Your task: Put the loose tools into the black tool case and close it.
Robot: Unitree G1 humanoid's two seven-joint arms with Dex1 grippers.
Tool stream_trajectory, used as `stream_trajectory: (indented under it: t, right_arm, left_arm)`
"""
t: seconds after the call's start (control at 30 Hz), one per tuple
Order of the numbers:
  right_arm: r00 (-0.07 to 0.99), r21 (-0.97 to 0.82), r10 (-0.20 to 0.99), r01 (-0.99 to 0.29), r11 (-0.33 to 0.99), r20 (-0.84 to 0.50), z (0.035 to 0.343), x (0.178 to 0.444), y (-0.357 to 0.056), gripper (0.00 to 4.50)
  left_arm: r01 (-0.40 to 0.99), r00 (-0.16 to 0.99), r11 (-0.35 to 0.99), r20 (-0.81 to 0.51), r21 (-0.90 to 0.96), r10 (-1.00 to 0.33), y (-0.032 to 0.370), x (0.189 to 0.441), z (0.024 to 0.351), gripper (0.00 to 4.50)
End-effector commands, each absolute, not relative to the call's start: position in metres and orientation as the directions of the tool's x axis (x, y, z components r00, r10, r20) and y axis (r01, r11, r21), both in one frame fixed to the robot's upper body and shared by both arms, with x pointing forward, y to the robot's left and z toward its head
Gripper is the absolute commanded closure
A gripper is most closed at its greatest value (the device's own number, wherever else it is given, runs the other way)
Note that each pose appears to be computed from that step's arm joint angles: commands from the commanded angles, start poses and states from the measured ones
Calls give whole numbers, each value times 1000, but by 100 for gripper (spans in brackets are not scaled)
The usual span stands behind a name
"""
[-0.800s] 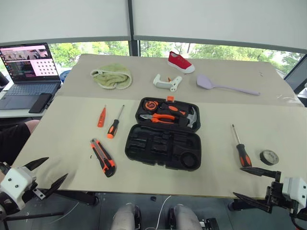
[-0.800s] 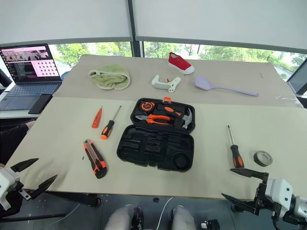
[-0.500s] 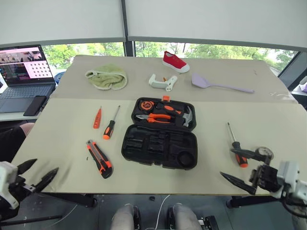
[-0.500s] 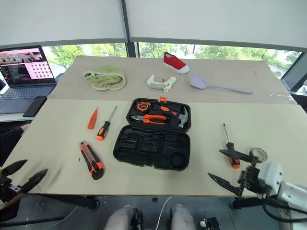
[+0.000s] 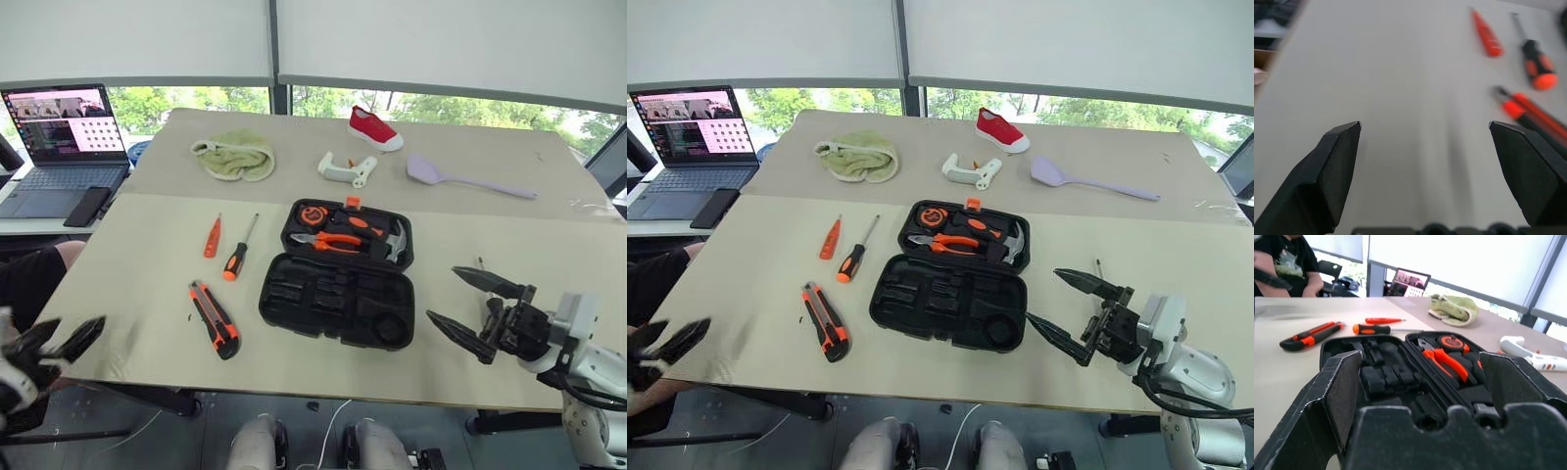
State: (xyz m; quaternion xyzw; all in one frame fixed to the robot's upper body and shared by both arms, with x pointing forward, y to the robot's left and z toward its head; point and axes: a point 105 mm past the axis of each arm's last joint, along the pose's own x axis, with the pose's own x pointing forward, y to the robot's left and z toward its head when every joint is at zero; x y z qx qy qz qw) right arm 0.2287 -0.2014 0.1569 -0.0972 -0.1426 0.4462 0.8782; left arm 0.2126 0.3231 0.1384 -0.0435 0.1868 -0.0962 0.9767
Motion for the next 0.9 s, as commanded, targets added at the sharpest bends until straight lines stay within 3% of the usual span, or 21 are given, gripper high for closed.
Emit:
stream_trajectory:
  t: [0.03, 0.33, 0.63, 0.8, 0.9]
  right_arm:
    - [536, -371, 830, -747, 552, 156, 166, 224, -205, 6]
    - [548, -364, 825, -746, 557, 140, 160, 228, -216, 6]
    - [542, -343, 828, -757, 555, 145, 155, 233, -213, 6]
    - [545, -345, 824, -752, 562, 153, 159, 231, -208, 6]
    - [545, -345, 824, -752, 562, 155, 162, 230, -202, 0]
  left_arm:
    - [280, 829, 949, -462, -148, -316, 285, 215, 136, 0]
    - [274, 872, 958, -396, -90, -287, 244, 272, 153, 0]
    - [280, 865, 960, -428, -23, -263, 210, 348, 137, 0]
    - [329, 835, 942, -446, -66, -323, 190, 363, 120, 0]
    - [348, 805, 934, -484, -85, -344, 182, 364, 108, 80]
